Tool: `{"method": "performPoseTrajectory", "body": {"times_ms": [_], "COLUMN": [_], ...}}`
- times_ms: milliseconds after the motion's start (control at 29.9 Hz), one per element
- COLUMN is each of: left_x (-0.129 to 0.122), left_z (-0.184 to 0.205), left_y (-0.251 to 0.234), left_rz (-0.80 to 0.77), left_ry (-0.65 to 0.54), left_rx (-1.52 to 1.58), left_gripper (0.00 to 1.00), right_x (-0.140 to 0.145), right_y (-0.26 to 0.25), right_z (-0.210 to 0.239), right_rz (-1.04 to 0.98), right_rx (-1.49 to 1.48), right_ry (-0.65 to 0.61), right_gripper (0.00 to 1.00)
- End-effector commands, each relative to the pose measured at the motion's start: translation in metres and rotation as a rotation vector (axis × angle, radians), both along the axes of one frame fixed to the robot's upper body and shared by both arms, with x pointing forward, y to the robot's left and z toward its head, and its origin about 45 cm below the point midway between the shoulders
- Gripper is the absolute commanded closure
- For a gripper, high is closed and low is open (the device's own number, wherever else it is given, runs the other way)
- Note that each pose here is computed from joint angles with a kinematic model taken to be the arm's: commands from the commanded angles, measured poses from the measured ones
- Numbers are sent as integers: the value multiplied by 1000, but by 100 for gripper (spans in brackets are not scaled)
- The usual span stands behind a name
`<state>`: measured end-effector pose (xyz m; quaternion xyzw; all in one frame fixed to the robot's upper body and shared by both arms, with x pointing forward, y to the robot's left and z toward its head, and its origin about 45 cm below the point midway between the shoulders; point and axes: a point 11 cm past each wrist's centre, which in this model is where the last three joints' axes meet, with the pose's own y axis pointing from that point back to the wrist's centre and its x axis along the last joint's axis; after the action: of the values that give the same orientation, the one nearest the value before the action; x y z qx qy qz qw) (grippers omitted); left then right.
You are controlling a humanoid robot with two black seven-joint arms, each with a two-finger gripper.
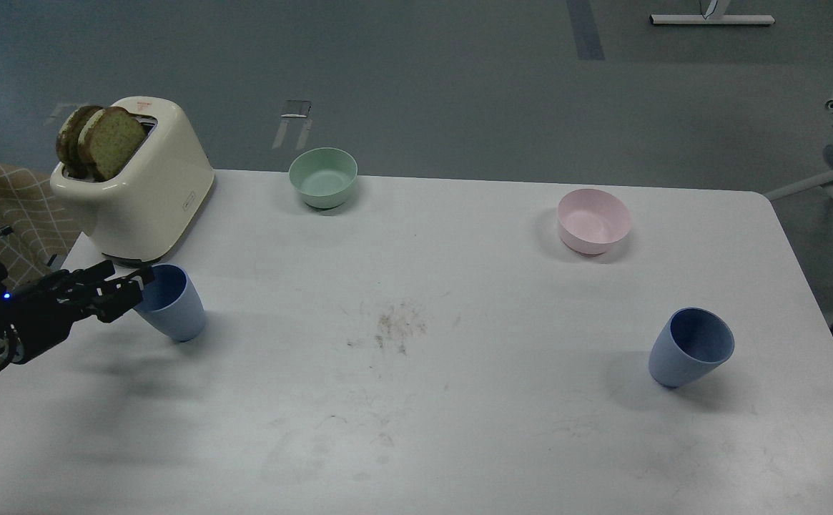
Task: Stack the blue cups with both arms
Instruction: 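Close the left gripper around the blue cup's side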
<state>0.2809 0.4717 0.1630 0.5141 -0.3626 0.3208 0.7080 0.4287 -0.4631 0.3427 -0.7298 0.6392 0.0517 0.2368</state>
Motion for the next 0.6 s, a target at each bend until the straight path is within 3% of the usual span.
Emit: {"method": "performPoseTrajectory", "body": {"times_ms": [0,201,569], "left_x": [7,9,25], "left_z": [-10,-12,19], "left_y": [-1,-4,-7], "left_rz": [-15,-12,-88], "left_ry": [6,4,-58], "left_rx": [41,29,51], "left_gripper": [49,98,100], "right_x": [-2,-3,-8], "right_y": [-2,-5,-11], "right_z": [-4,-4,-10], "right_rz": [-6,-13,-27], "right_rx": [3,4,11], "right_ry": [7,7,17], "right_gripper": [0,0,0]}}
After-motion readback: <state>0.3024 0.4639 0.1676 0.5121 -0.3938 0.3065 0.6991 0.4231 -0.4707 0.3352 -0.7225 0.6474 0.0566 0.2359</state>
